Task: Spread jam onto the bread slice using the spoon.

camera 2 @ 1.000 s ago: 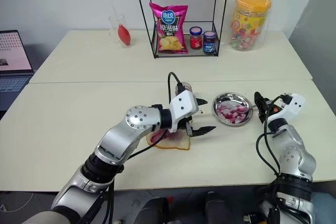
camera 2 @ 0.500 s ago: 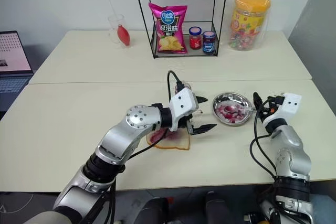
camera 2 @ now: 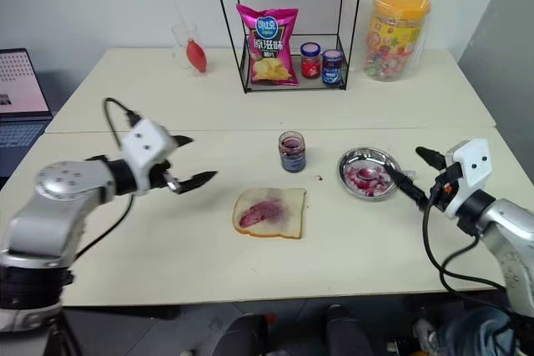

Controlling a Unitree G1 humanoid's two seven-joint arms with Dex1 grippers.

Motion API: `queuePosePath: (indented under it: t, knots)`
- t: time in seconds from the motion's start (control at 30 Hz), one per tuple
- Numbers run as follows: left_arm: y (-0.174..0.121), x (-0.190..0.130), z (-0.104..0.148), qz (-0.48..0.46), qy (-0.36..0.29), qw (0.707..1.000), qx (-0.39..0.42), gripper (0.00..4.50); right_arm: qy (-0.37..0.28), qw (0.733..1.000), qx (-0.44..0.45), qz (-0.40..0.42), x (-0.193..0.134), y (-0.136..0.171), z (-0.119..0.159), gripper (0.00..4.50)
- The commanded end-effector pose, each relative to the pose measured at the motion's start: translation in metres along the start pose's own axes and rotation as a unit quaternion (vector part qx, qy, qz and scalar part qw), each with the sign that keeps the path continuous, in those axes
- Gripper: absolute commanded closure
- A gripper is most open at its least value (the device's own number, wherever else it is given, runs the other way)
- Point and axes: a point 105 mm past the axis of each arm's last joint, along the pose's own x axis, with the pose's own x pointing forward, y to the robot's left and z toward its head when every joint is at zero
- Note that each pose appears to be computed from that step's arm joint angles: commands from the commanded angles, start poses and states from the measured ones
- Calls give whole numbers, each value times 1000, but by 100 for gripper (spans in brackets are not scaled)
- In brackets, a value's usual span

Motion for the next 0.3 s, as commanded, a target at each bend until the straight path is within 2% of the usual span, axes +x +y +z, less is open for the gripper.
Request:
queuePosePath:
  t: [0.03, 0.17, 0.3]
  knots:
    - [-3, -21, -3, -32, 9, 999, 11, 0, 28, 996, -33, 80, -14, 19, 10, 5]
    - [-13, -35, -13, -71, 30, 997, 8, 0, 81, 987, -67, 123, -29, 23, 5, 5]
    - [-15, -38, -12, -71, 18, 997, 7, 0, 80, 986, -69, 129, -31, 21, 9, 5]
